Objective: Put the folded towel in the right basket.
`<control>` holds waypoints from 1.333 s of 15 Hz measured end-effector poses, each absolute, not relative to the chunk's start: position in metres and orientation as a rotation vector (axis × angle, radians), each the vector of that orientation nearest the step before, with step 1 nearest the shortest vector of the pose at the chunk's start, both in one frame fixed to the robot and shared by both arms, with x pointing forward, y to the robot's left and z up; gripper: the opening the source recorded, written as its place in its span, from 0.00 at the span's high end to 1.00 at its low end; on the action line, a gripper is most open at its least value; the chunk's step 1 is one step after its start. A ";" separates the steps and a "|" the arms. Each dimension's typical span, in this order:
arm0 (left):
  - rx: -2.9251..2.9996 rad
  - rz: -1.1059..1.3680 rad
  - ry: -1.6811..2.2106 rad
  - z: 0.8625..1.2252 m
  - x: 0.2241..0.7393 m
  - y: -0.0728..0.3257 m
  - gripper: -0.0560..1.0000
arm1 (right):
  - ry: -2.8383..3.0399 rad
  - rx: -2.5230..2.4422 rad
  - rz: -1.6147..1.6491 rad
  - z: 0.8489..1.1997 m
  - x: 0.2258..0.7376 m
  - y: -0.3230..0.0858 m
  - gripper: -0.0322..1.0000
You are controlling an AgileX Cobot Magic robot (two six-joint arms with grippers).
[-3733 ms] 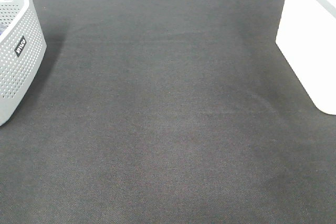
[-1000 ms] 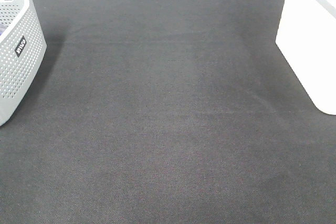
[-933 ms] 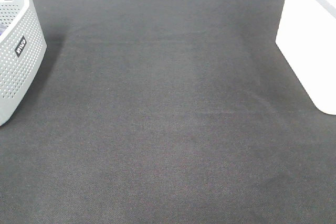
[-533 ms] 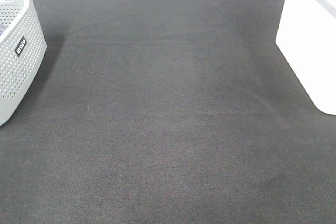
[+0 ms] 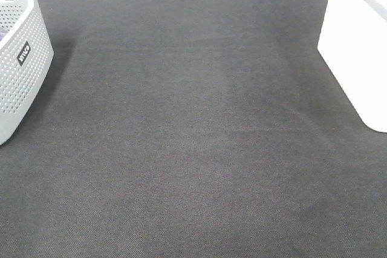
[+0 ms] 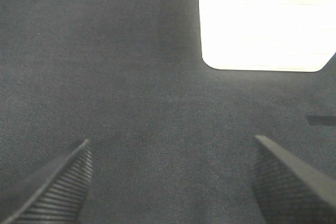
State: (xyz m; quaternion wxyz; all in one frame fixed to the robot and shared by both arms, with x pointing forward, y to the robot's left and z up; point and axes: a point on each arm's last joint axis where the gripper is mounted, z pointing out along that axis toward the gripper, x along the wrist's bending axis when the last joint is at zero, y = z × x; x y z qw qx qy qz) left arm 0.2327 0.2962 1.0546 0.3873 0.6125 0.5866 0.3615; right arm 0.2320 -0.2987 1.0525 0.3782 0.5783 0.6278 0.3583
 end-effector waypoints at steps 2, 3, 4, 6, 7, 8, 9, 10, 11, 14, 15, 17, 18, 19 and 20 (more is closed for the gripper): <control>1.559 0.920 1.493 1.055 0.233 0.296 0.12 | 1.604 1.478 0.916 1.053 0.232 -0.299 0.23; 1.559 0.920 1.493 1.055 0.233 0.296 0.12 | 1.604 1.478 0.916 1.053 0.232 -0.299 0.23; 1.559 0.920 1.493 1.055 0.233 0.296 0.12 | 1.604 1.478 0.916 1.053 0.232 -0.299 0.23; 1.559 0.920 1.493 1.055 0.233 0.296 0.12 | 1.604 1.478 0.916 1.053 0.232 -0.299 0.23; 1.559 0.920 1.493 1.055 0.233 0.296 0.12 | 1.604 1.478 0.916 1.053 0.232 -0.299 0.23; 1.559 0.920 1.493 1.055 0.233 0.296 0.12 | 1.604 1.478 0.916 1.053 0.232 -0.299 0.23; 1.559 0.920 1.493 1.055 0.233 0.296 0.12 | 1.604 1.478 0.916 1.053 0.232 -0.299 0.23; 1.559 0.920 1.493 1.055 0.233 0.296 0.12 | 1.604 1.478 0.916 1.053 0.232 -0.299 0.23; 1.559 0.920 1.493 1.055 0.233 0.296 0.12 | 1.604 1.478 0.916 1.053 0.232 -0.299 0.23; 1.559 0.920 1.493 1.055 0.233 0.296 0.12 | 1.604 1.478 0.916 1.053 0.232 -0.299 0.23; 1.559 0.920 1.493 1.055 0.233 0.296 0.12 | 1.604 1.478 0.916 1.053 0.232 -0.299 0.23; 1.559 0.920 1.493 1.055 0.233 0.296 0.12 | 1.604 1.478 0.916 1.053 0.232 -0.299 0.23; 1.559 0.920 1.493 1.055 0.233 0.296 0.12 | 1.604 1.478 0.916 1.053 0.232 -0.299 0.23; 1.559 0.920 1.493 1.055 0.233 0.296 0.12 | 1.604 1.478 0.916 1.053 0.232 -0.299 0.23; 1.559 0.920 1.493 1.055 0.233 0.296 0.12 | 1.604 1.478 0.916 1.053 0.232 -0.299 0.23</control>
